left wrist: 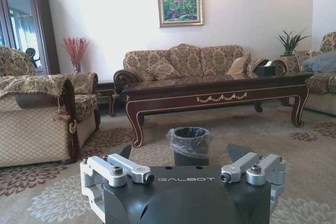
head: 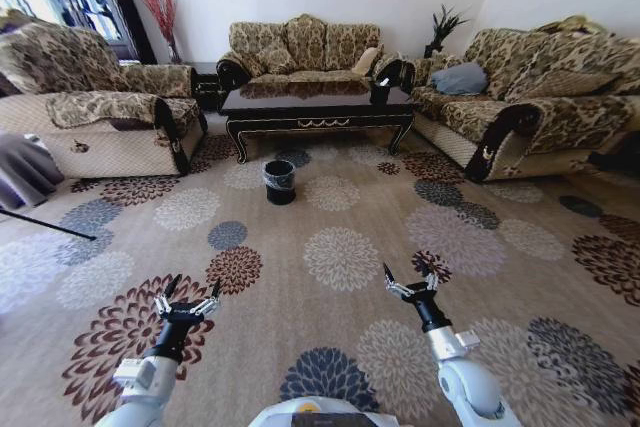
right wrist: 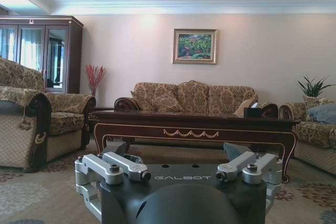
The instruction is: Move to the front of the table and pick up the trash from the floor, then place it into the trash bin.
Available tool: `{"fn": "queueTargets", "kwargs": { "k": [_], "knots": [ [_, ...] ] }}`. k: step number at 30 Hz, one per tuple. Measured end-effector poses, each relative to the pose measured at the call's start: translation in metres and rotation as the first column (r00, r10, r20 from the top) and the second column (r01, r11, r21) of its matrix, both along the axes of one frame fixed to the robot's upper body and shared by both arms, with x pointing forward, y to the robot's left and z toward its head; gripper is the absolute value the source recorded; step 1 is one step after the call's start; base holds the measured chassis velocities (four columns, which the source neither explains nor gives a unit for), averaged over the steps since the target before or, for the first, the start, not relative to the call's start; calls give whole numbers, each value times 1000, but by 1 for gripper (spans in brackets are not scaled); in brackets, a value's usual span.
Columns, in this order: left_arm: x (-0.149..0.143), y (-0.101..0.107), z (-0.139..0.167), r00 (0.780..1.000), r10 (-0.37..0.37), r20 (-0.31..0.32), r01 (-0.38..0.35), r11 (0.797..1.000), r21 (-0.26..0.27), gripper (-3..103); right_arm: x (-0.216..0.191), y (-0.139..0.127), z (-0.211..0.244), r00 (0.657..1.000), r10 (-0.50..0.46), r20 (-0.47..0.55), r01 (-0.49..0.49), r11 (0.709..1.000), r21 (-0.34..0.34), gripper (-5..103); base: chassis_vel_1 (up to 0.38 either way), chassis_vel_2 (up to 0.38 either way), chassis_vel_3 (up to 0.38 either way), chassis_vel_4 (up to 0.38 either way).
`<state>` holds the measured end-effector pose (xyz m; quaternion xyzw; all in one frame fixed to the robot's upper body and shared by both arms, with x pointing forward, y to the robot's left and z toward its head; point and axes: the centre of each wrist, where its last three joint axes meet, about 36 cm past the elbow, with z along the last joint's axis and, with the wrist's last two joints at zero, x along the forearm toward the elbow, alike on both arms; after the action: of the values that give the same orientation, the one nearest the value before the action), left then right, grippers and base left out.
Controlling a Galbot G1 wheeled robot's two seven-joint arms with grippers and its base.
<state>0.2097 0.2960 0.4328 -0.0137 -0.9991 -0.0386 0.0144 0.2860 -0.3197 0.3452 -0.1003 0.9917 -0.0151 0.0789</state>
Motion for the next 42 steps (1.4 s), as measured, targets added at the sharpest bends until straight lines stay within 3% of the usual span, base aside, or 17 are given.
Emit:
{"fn": "queueTargets", "kwargs": {
  "k": [42],
  "knots": [
    [0,0,0,1000,0,0,0,1000,0,100,0,0,0,1000,0,0,0,1000,0,100,0,0,0,0]
  ]
}}
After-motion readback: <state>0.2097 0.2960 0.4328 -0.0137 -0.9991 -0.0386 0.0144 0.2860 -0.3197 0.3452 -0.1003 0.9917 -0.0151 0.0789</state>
